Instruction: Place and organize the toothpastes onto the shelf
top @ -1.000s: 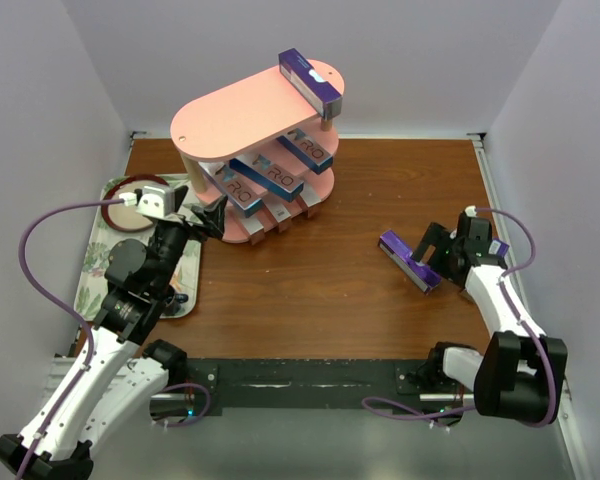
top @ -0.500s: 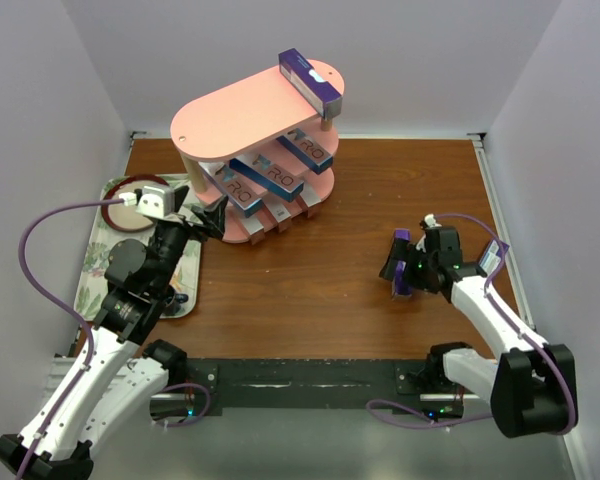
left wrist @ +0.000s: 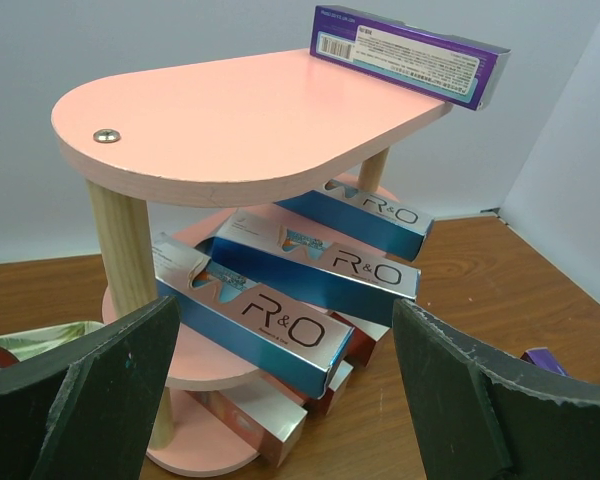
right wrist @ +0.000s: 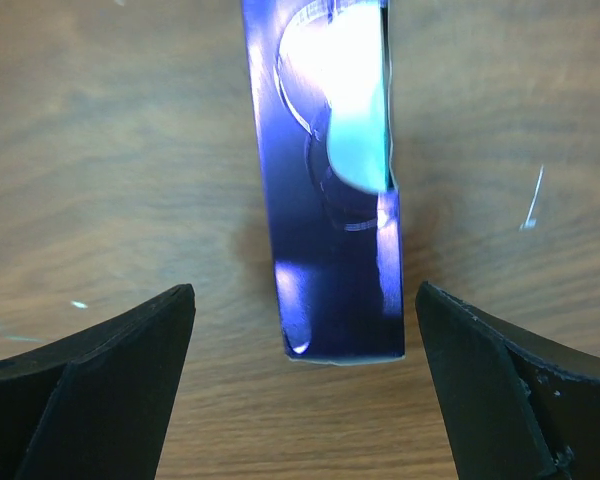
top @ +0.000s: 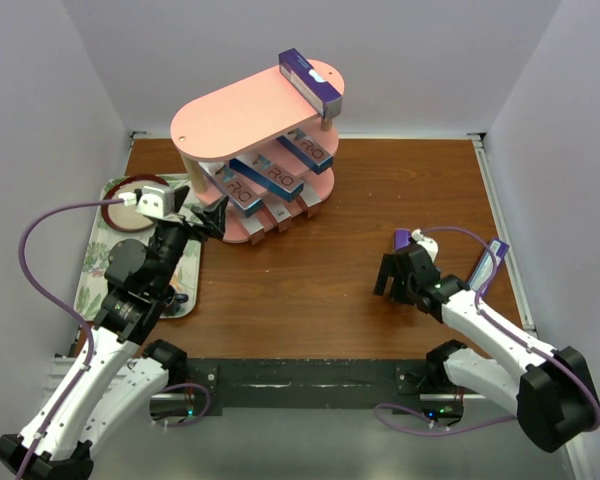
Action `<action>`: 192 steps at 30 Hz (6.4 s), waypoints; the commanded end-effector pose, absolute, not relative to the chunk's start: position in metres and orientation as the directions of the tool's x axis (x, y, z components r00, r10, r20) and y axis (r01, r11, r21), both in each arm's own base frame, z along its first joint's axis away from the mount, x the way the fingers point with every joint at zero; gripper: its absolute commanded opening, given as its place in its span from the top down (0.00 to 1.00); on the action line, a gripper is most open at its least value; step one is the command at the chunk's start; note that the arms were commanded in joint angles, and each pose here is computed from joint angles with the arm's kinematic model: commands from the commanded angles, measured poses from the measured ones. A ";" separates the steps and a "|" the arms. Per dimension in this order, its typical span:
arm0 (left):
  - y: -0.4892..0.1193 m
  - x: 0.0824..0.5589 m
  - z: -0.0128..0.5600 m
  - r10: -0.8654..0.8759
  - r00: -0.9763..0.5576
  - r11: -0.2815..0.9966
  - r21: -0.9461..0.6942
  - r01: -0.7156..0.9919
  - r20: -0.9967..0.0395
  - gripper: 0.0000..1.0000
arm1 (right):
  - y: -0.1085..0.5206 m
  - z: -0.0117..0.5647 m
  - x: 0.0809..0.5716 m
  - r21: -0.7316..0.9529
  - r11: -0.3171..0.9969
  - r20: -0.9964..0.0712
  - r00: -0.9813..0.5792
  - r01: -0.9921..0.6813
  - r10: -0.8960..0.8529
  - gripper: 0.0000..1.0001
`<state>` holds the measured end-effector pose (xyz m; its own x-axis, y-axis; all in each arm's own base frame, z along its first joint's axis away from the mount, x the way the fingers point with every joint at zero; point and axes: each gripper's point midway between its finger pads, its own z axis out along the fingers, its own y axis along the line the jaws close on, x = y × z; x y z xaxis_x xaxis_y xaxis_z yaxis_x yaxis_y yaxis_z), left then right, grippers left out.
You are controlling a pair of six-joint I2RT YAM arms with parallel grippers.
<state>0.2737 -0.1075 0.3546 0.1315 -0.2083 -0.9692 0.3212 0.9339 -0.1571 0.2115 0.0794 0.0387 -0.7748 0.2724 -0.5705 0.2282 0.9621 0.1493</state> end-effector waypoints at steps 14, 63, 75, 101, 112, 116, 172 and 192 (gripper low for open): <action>-0.107 0.275 0.361 -0.235 0.159 0.928 -0.173 0.330 -0.959 0.08 | 0.084 0.029 0.226 0.091 0.944 -0.702 -0.652 0.317 0.287 0.18; -0.103 0.274 0.363 -0.229 0.172 0.933 -0.165 0.319 -0.958 0.08 | 0.140 0.387 0.264 0.079 0.969 -0.955 -0.297 -0.233 0.007 0.70; -0.103 0.275 0.361 -0.224 0.168 0.934 -0.163 0.317 -0.960 0.08 | 0.220 0.473 0.293 0.039 0.849 -0.981 -0.182 -0.527 -0.068 0.69; -0.102 0.277 0.360 -0.218 0.164 0.935 -0.158 0.317 -0.962 0.08 | 0.326 0.439 0.396 0.016 0.796 -0.966 -0.216 -0.604 -0.144 0.65; -0.102 0.277 0.361 -0.220 0.167 0.935 -0.158 0.318 -0.961 0.08 | 0.321 0.444 0.413 0.015 0.846 -0.977 -0.189 -0.533 -0.102 0.55; -0.101 0.276 0.362 -0.222 0.169 0.934 -0.160 0.318 -0.960 0.08 | 0.323 0.444 0.415 0.013 0.848 -0.978 -0.182 -0.530 -0.099 0.51; -0.102 0.264 0.374 -0.248 0.205 0.921 -0.165 0.353 -0.947 0.07 | 0.025 0.317 0.311 0.049 0.960 -0.927 -0.345 0.276 0.147 0.01; -0.107 0.269 0.366 -0.240 0.180 0.918 -0.163 0.362 -0.954 0.07 | -0.119 0.116 0.267 0.175 0.567 -0.712 -0.294 0.805 0.637 0.01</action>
<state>0.2686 -0.1054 0.3590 0.1560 -0.2146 -0.9642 0.3487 0.9252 -0.1495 0.2540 -0.1114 0.1129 -0.4097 0.5992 -0.6878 0.7756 0.6257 0.0830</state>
